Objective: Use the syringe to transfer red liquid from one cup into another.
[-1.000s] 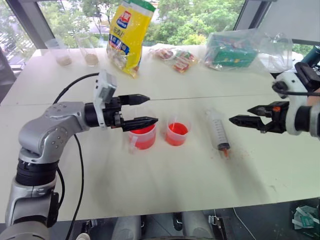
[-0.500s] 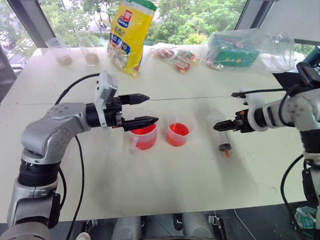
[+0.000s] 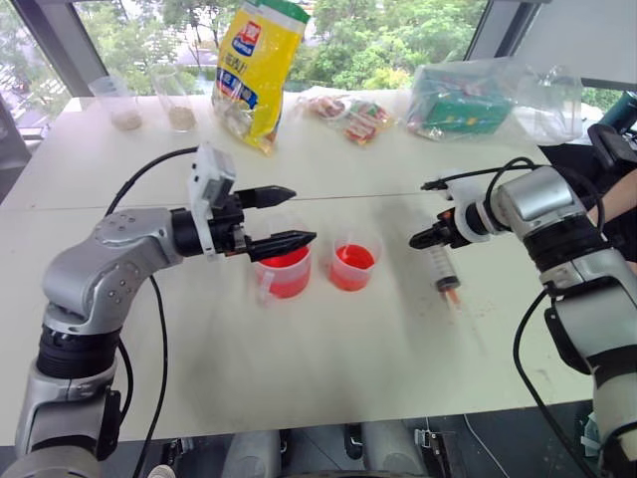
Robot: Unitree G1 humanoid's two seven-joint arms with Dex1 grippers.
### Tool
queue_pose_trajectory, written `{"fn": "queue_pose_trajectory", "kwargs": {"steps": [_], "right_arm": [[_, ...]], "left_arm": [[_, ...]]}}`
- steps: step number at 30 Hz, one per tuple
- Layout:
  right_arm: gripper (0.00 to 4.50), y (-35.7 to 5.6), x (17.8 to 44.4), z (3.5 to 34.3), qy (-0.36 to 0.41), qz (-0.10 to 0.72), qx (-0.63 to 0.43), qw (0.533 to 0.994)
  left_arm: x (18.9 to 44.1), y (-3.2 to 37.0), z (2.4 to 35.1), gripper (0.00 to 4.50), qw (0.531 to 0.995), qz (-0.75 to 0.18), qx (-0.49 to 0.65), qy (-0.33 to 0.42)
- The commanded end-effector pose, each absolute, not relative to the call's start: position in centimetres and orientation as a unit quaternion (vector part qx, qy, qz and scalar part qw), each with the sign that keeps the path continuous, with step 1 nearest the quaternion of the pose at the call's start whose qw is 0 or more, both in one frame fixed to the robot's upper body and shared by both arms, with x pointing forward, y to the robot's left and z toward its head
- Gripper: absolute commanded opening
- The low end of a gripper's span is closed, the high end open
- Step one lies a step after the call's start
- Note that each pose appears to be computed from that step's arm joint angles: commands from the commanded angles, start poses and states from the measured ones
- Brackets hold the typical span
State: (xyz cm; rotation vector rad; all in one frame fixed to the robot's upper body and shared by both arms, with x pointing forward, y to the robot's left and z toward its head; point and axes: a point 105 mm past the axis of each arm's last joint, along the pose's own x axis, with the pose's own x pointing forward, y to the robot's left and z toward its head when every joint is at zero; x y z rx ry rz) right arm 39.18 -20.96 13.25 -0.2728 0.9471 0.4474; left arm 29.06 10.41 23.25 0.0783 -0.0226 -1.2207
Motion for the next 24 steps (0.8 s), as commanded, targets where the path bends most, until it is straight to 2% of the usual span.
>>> {"fn": "queue_pose_trajectory", "kwargs": {"steps": [1,5,8,10,12,14,18,21,24], "right_arm": [[1.36,-20.6,38.6,11.6,0.474,0.232,-0.145,0.837],[1.35,-21.0,38.6,11.8,0.47,0.221,-0.127,0.845],[1.35,-22.0,38.8,14.3,0.429,0.198,-0.084,0.877],[1.35,-21.3,38.8,17.8,0.35,0.225,-0.054,0.908],[1.35,-19.8,38.4,22.4,0.234,0.27,-0.032,0.934],[1.35,-18.6,37.5,25.8,0.14,0.302,-0.011,0.943],[1.35,-14.5,33.9,32.1,-0.059,0.404,0.023,0.913],[1.35,-10.4,31.1,33.6,-0.13,0.497,0.053,0.856],[1.35,-7.6,29.6,33.7,-0.184,0.544,0.07,0.816]], "left_arm": [[28.5,10.7,24.5,4.5,0.818,-0.571,0.054,-0.038],[28.7,10.8,24.8,4.5,0.818,-0.571,0.059,-0.042],[29.2,10.8,25.1,4.5,0.817,-0.572,0.062,-0.044],[29.5,10.9,25.6,4.5,0.817,-0.572,0.063,-0.047],[29.8,11.3,26.2,4.5,0.818,-0.57,0.063,-0.053],[30.1,11.7,26.8,4.5,0.82,-0.565,0.063,-0.059],[31.0,12.9,28.7,4.5,0.829,-0.551,0.064,-0.073],[31.4,13.7,29.9,4.5,0.831,-0.545,0.078,-0.081],[32.0,14.5,30.6,4.5,0.839,-0.532,0.082,-0.082]]}}
